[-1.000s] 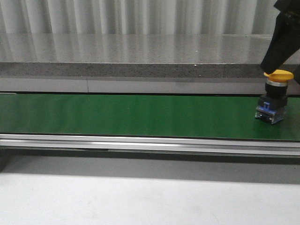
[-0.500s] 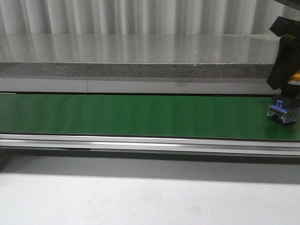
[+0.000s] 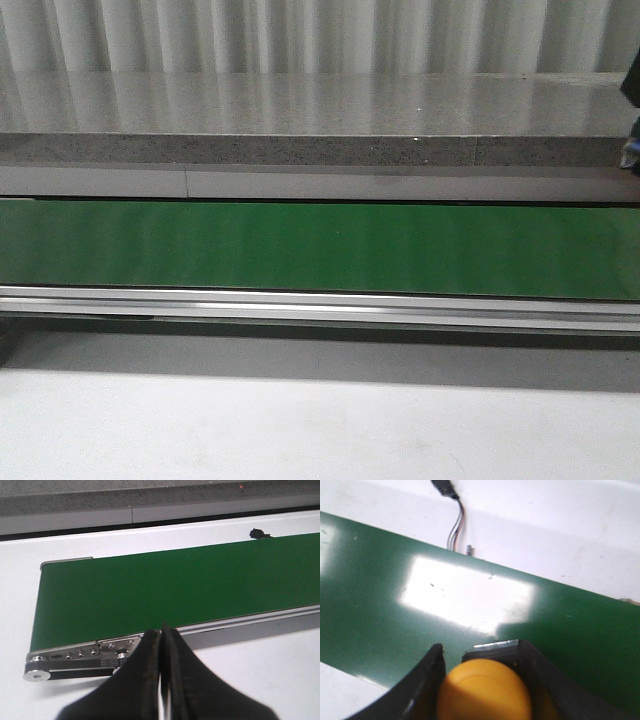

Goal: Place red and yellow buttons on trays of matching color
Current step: 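Grasp the yellow button off the conveyor with the right gripper, then lower the yellow button into the yellow tray and open right gripper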

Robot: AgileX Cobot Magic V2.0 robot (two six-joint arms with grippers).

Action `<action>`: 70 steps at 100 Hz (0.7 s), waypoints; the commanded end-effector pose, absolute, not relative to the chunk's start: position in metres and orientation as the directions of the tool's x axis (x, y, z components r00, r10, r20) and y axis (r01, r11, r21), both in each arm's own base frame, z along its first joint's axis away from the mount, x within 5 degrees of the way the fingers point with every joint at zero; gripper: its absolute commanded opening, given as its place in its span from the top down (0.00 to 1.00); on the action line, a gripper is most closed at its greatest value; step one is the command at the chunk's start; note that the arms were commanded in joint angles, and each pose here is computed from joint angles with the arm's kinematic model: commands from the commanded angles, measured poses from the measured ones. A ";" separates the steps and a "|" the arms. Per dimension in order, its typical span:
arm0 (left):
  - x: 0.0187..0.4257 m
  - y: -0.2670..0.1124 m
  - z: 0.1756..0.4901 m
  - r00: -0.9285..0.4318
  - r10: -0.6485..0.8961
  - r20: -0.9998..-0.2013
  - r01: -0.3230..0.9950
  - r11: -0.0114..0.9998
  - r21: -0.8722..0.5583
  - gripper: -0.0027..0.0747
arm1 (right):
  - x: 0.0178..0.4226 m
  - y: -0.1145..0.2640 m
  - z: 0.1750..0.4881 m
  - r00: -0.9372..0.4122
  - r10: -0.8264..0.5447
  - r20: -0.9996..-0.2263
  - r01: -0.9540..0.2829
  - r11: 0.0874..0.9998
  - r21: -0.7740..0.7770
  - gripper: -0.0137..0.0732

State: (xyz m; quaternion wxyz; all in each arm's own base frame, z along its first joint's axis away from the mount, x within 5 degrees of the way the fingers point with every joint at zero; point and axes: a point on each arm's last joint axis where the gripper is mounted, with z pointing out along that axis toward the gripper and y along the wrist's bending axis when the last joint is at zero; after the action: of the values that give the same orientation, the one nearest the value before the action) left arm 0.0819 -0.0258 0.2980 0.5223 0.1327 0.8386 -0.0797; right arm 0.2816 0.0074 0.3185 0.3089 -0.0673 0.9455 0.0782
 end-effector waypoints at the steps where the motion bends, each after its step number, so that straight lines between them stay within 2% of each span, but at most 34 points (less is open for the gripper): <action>1: 0.084 -0.027 0.312 -0.342 0.101 -0.934 0.306 0.952 -0.009 0.99 | 0.270 -0.002 0.348 -0.712 -0.043 -0.701 -0.097 0.995 0.037 0.84; 17: 0.084 -0.027 0.312 -0.342 0.101 -0.934 0.306 0.952 -0.009 0.99 | 0.248 -0.037 0.367 -0.666 0.081 -0.742 0.157 0.987 -0.033 0.84; 38: 0.084 -0.027 0.312 -0.342 0.101 -0.934 0.306 0.952 -0.009 0.99 | 0.208 -0.088 0.385 -0.558 0.253 -0.790 0.500 0.863 -0.076 0.84; 53: 0.084 -0.027 0.312 -0.342 0.101 -0.934 0.306 0.952 -0.009 0.99 | 0.189 -0.117 0.371 -0.490 0.376 -0.787 0.656 0.753 -0.049 0.84; 70: 0.084 -0.027 0.312 -0.342 0.101 -0.934 0.306 0.952 -0.009 0.99 | 0.178 -0.134 0.340 -0.455 0.448 -0.770 0.742 0.669 -0.050 0.84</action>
State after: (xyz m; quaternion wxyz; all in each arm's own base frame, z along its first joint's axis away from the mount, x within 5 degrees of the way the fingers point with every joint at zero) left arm 0.0819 -0.0258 0.2980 0.5223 0.1327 0.8386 -0.0797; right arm 0.1829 -0.1264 0.3354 0.3399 0.3502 0.8561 -0.1701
